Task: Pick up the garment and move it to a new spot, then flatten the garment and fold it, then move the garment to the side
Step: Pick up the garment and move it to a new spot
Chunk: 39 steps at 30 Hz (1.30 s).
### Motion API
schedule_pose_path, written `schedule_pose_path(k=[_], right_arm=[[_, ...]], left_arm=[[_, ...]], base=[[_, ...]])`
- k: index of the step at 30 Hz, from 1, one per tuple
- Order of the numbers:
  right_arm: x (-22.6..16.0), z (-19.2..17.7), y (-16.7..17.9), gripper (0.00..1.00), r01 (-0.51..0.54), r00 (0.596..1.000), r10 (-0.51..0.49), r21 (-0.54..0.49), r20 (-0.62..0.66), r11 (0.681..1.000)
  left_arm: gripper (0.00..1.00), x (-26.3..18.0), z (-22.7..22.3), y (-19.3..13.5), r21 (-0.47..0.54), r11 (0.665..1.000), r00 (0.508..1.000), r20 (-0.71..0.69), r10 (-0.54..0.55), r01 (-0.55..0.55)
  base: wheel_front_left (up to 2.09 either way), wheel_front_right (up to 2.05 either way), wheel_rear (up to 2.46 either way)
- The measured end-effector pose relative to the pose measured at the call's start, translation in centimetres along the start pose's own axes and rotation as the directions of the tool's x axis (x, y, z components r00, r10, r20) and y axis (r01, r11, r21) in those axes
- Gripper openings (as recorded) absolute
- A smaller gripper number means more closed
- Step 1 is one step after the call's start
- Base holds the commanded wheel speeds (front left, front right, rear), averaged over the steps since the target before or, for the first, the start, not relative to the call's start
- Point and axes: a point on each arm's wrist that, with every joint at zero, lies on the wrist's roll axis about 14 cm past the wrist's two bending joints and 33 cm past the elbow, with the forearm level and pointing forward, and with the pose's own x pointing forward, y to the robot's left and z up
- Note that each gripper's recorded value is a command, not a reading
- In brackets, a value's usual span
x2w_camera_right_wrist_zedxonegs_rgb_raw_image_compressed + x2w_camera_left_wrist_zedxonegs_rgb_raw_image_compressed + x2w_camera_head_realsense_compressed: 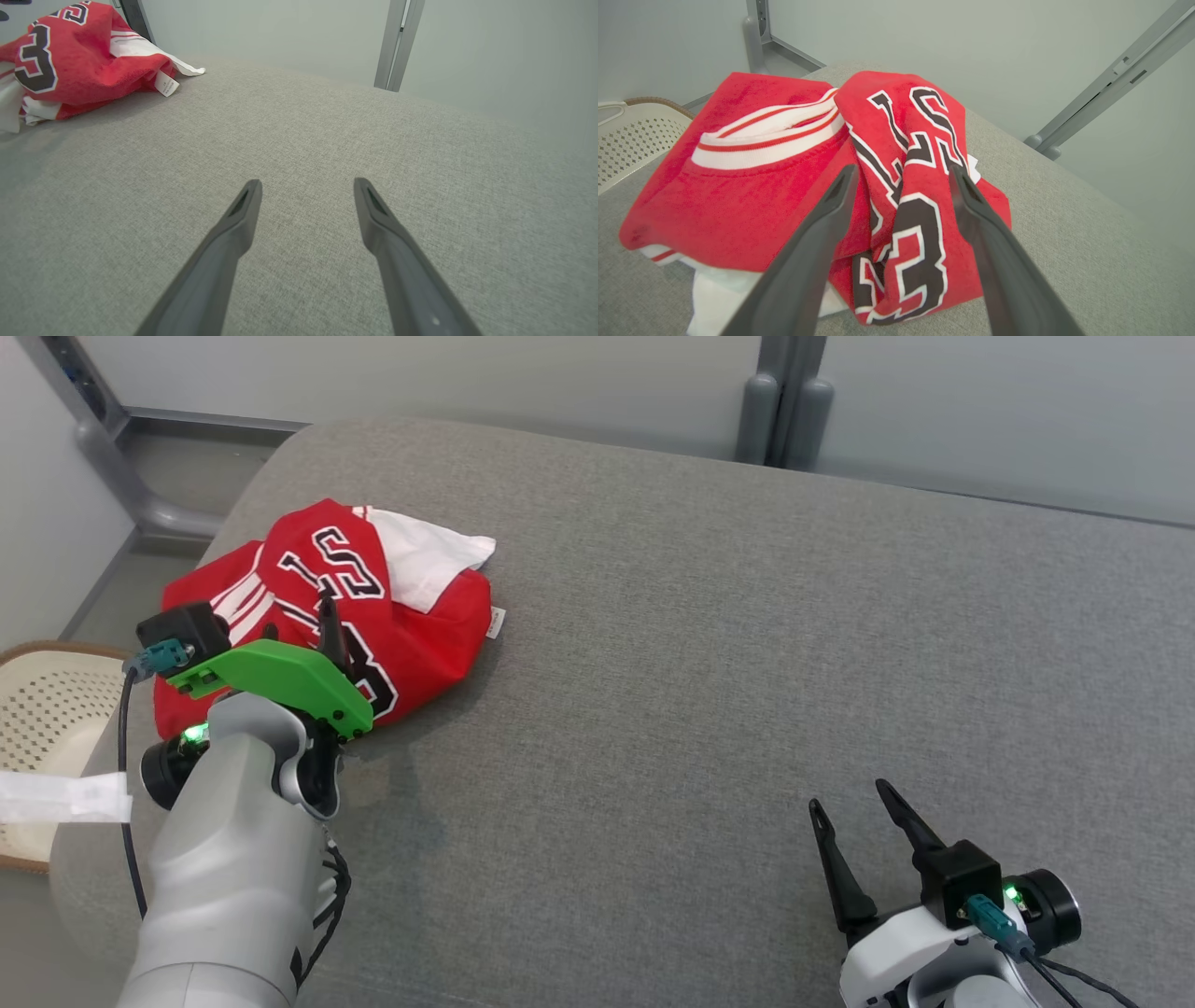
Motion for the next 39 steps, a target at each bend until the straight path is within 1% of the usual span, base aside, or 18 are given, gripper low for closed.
schedule_pose_path(k=[4, 8, 10, 11, 12, 16, 20, 22, 25, 28, 32, 34, 37, 39], right_arm=[[-0.5, -0.5, -0.6, 1.0, 0.02, 1.0, -0.02, 0.005, -0.012, 1.0], [-0.6, -1.0, -1.2, 1.0, 0.038, 0.999, -0.037, 0.012, -0.025, 0.999], [-0.7, -1.3, -1.5, 1.0, 0.046, 0.998, -0.046, 0.016, -0.032, 0.999], [-0.7, -1.5, -1.7, 1.0, 0.052, 0.998, -0.051, 0.019, -0.037, 0.998], [-0.8, -1.6, -1.8, 1.0, 0.056, 0.998, -0.055, 0.021, -0.041, 0.998], [-0.8, -1.9, -2.2, 1.0, 0.067, 0.997, -0.066, 0.028, -0.047, 0.997], [-0.7, -1.6, -2.0, 1.0, 0.064, 0.997, -0.062, 0.039, -0.039, 0.997], [-0.7, -1.4, -1.7, 1.0, 0.056, 0.998, -0.055, 0.048, -0.033, 0.997], [-0.7, -0.9, -1.2, 1.0, 0.047, 0.999, -0.046, 0.063, -0.02, 0.997], [-0.9, -0.3, -0.9, 1.0, 0.046, 0.999, -0.045, 0.077, -0.007, 0.996], [-1.5, 0.7, -1.3, 1.0, 0.066, 0.997, -0.068, 0.093, 0.02, 0.993], [-1.9, 1.3, -1.6, 1.0, 0.081, 0.996, -0.086, 0.1, 0.039, 0.992], [-2.7, 2.1, -2.5, 1.0, 0.116, 0.99, -0.123, 0.107, 0.062, 0.987], [-3.3, 2.5, -3.1, 1.0, 0.138, 0.987, -0.146, 0.11, 0.073, 0.984]], left_arm=[[1.0, 1.3, -1.6, -0.8, 0.026, 1.0, 0.997, -0.08, 0.007, -0.005], [1.0, 2.2, -3.1, 0.0, 0.102, 0.994, 0.984, -0.165, 0.061, -0.044], [1.0, 2.5, -3.4, 0.5, 0.141, 0.988, 0.98, -0.178, 0.089, -0.064], [0.14, 2.7, -3.5, 0.8, 0.163, 0.984, 0.978, -0.18, 0.104, -0.075], [0.0, 2.9, -3.7, 0.9, 0.182, 0.98, 0.976, -0.185, 0.112, -0.078], [0.0, 3.0, -4.2, 0.8, 0.195, 0.979, 0.974, -0.2, 0.105, -0.066], [0.0, 2.8, -3.5, 0.5, 0.202, 0.979, 0.979, -0.186, 0.079, -0.041], [0.0, 2.9, -1.9, 0.2, 0.226, 0.974, 0.989, -0.137, 0.061, -0.029], [0.0, 3.1, 1.7, -0.4, 0.262, 0.965, 0.999, -0.034, 0.026, -0.016], [0.0, 2.9, 5.6, -2.3, 0.267, 0.963, 0.994, 0.097, -0.041, 0.014], [0.0, 2.0, 10.1, -5.9, 0.296, 0.951, 0.959, 0.231, -0.163, 0.09], [0.0, 1.5, 12.0, -8.0, 0.324, 0.937, 0.932, 0.283, -0.225, 0.128], [0.0, 0.3, 15.1, -12.7, 0.37, 0.906, 0.867, 0.362, -0.344, 0.205], [0.0, -0.7, 16.2, -15.8, 0.395, 0.882, 0.821, 0.391, -0.415, 0.258]], base=[[0.0, 0.0, 0.0], [0.0, 0.0, 0.0], [0.0, 0.0, 0.0], [0.0, 0.0, 0.0], [0.0, 0.0, 0.0], [0.0, 0.0, 0.0], [0.0, 0.0, 0.0], [0.0, 0.0, 0.0], [0.0, 0.0, 0.0], [0.0, 0.0, 0.0], [0.0, 0.0, 0.0], [0.0, 0.0, 0.0], [0.0, 0.0, 0.0], [0.0, 0.0, 0.0]])
